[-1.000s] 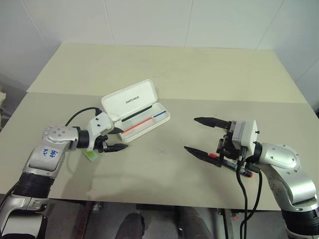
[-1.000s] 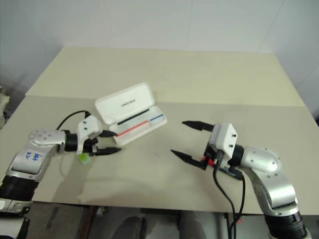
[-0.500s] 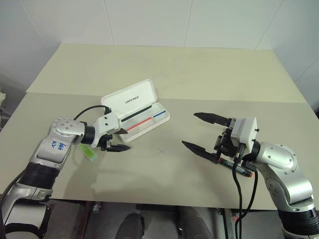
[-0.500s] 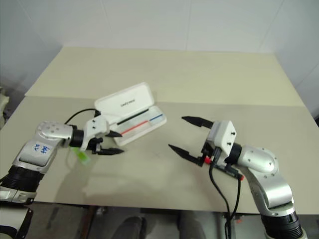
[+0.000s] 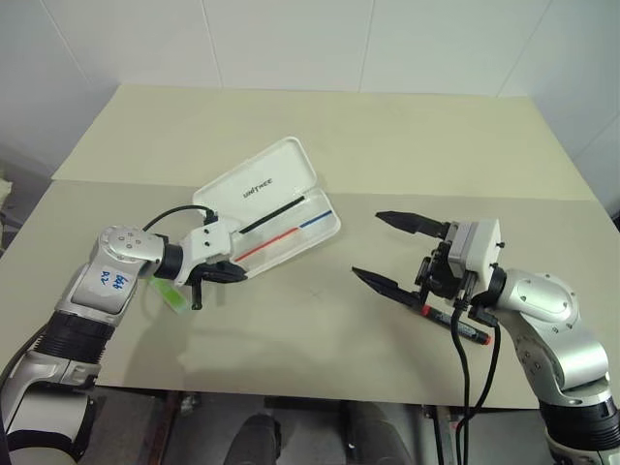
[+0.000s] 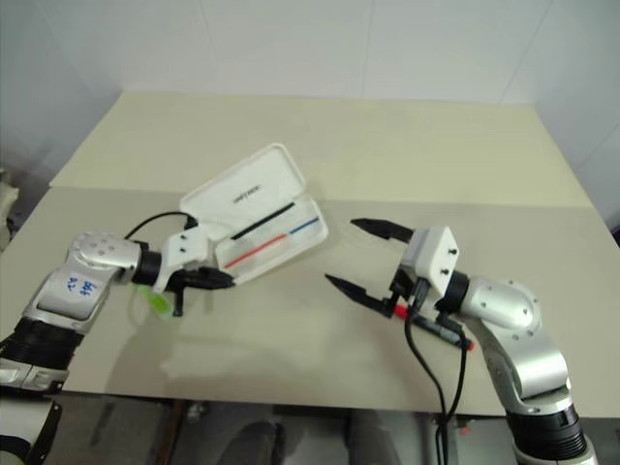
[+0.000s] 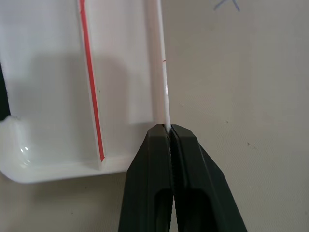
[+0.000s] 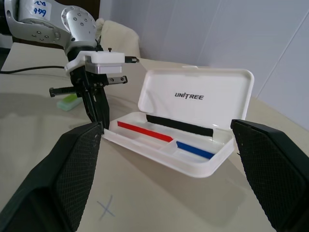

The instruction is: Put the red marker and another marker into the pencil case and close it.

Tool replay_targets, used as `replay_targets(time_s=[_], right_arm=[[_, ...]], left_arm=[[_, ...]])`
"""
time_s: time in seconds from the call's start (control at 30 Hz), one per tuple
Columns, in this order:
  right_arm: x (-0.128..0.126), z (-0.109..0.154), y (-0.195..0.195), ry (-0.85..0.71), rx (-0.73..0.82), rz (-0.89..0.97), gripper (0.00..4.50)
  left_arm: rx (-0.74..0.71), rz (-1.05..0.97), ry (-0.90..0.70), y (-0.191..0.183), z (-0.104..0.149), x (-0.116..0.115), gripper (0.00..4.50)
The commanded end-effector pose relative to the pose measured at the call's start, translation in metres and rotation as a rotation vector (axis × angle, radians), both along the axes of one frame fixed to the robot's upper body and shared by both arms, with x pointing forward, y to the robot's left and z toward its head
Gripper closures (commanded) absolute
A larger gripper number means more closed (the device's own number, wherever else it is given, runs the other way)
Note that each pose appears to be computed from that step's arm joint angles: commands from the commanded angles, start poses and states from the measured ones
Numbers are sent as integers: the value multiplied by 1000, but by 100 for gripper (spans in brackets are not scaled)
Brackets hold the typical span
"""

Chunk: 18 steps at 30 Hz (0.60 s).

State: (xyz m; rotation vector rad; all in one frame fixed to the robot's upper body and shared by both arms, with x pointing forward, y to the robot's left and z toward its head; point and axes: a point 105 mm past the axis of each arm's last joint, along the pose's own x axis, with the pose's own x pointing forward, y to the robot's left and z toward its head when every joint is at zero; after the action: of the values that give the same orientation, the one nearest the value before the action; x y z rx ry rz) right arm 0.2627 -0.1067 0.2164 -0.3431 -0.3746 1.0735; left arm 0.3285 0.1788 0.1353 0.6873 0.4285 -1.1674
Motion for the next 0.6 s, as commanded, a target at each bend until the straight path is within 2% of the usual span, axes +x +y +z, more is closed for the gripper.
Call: replay_targets(time_s=[0.03,0.37,0.6], right_arm=[[-7,15,3,-57,12,24,0],[-7,14,4,-50,9,32,0],[-7,14,3,-40,3,37,0]], left_arm=[[36,-35,45,0,-9,-6,449],[-20,-133,3,-19,5,-12,449],[16,-299,46,-33,9,-35,449]])
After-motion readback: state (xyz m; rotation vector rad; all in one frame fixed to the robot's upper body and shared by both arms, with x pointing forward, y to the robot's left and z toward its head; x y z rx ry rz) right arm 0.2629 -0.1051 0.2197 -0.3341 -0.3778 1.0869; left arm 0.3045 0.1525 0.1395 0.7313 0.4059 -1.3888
